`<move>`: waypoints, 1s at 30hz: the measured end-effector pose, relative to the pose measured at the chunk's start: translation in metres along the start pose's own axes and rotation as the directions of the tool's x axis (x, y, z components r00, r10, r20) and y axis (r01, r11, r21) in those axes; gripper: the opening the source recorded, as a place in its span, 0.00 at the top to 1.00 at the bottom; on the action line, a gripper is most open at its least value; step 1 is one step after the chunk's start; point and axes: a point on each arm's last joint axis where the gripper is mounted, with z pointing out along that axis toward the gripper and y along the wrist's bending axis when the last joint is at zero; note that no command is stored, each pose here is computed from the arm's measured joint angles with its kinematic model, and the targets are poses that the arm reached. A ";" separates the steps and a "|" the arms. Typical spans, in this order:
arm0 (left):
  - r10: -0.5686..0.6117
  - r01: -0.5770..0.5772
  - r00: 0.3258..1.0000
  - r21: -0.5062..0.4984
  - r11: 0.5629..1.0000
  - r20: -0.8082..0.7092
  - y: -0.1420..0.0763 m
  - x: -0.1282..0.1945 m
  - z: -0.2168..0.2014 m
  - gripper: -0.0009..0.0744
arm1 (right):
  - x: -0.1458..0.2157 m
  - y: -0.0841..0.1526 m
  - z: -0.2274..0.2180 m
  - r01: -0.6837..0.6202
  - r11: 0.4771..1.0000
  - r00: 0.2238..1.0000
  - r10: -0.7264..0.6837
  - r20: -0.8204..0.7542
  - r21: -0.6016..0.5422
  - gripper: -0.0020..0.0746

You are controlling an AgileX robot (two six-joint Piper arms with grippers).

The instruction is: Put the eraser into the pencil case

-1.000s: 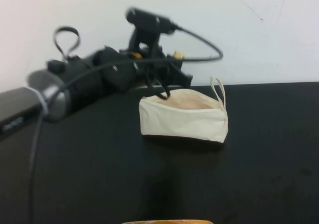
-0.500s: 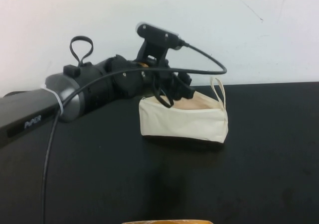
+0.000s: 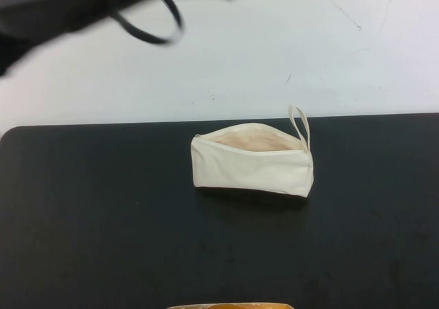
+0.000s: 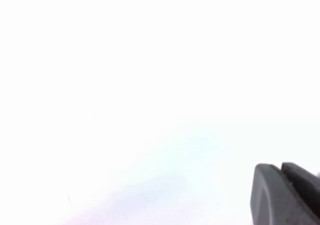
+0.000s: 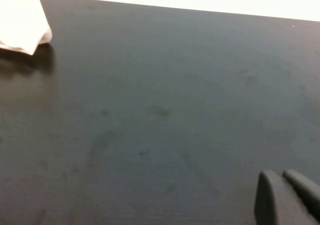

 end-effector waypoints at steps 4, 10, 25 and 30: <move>0.019 -0.018 0.994 -0.006 1.000 0.107 -0.002 -0.034 -0.038 0.99 | 0.000 0.000 0.000 0.000 1.000 1.000 0.000 0.000 0.000 0.98; 0.030 -0.027 0.985 -0.015 1.000 0.169 -0.004 -0.052 -0.060 0.99 | 0.000 0.000 0.000 0.000 1.000 1.000 0.000 0.000 0.000 0.98; 0.325 -0.269 0.891 0.208 0.940 -0.316 0.009 -0.009 -0.095 0.99 | 0.000 0.000 0.000 0.000 1.000 1.000 0.000 0.000 0.000 0.98; 0.165 -0.150 0.884 0.069 0.986 -0.437 0.029 -0.012 -0.147 0.99 | 0.000 0.000 0.000 0.000 1.000 1.000 0.000 0.000 0.000 0.98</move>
